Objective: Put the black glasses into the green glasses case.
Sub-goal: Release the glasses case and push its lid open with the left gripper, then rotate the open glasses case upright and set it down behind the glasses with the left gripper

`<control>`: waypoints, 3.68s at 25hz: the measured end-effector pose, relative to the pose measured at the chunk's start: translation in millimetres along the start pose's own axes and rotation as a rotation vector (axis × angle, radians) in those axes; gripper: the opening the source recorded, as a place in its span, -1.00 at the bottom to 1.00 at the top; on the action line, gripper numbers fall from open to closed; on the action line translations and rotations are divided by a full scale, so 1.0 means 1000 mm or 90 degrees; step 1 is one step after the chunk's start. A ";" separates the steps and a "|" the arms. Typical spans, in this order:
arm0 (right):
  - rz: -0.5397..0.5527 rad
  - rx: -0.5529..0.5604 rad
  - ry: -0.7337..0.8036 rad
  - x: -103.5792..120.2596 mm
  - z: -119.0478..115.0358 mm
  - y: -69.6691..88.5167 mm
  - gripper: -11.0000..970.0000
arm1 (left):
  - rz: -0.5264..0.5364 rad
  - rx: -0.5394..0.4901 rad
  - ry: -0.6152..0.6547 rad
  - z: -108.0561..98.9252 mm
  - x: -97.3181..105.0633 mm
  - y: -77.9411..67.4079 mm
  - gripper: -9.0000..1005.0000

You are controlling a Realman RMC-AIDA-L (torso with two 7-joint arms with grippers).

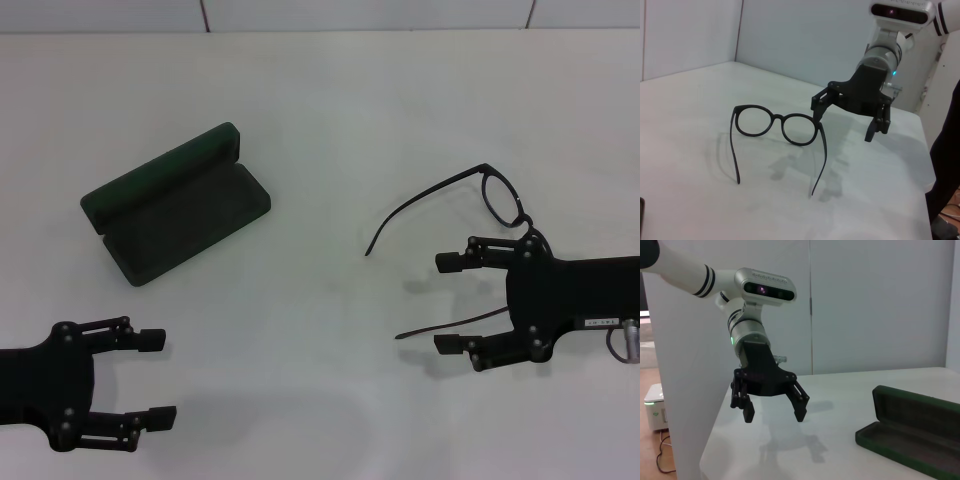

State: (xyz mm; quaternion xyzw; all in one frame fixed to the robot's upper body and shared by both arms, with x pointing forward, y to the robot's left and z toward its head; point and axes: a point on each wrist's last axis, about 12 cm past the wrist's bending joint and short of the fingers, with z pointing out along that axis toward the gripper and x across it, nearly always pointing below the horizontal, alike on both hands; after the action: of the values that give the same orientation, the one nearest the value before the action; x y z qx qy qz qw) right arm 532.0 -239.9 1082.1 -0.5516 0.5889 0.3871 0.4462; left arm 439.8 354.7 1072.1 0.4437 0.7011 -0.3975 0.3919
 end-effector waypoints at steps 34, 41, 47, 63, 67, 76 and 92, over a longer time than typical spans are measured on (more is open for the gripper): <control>0.008 -0.001 0.000 0.000 0.000 0.000 0.77 | -0.098 -0.148 0.132 -0.021 -0.114 0.064 0.62; 0.008 -0.001 0.001 0.000 0.000 0.000 0.77 | -0.023 -0.183 0.251 0.003 -0.172 0.093 0.62; -0.002 -0.009 -0.003 -0.006 0.008 -0.003 0.77 | 0.015 -0.219 0.344 0.026 -0.185 0.109 0.62; -0.004 -0.021 0.014 -0.003 0.014 -0.002 0.77 | 0.032 -0.237 0.437 0.082 -0.172 0.128 0.62; -0.004 -0.020 0.015 -0.003 0.014 -0.002 0.77 | 0.037 -0.245 0.437 0.081 -0.172 0.129 0.61; -0.002 -0.016 0.017 -0.002 0.014 -0.001 0.77 | 0.051 -0.264 0.442 0.080 -0.169 0.133 0.36; 0.002 -0.014 0.017 0.000 0.012 0.000 0.77 | 0.057 -0.271 0.442 0.079 -0.170 0.134 -0.61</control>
State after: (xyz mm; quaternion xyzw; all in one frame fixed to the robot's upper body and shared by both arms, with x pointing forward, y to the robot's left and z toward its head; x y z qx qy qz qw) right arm 533.2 -228.2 1078.4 -0.5606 0.5911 0.3871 0.4318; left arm 631.1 268.9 1167.5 0.4903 0.8386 -0.0524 0.2317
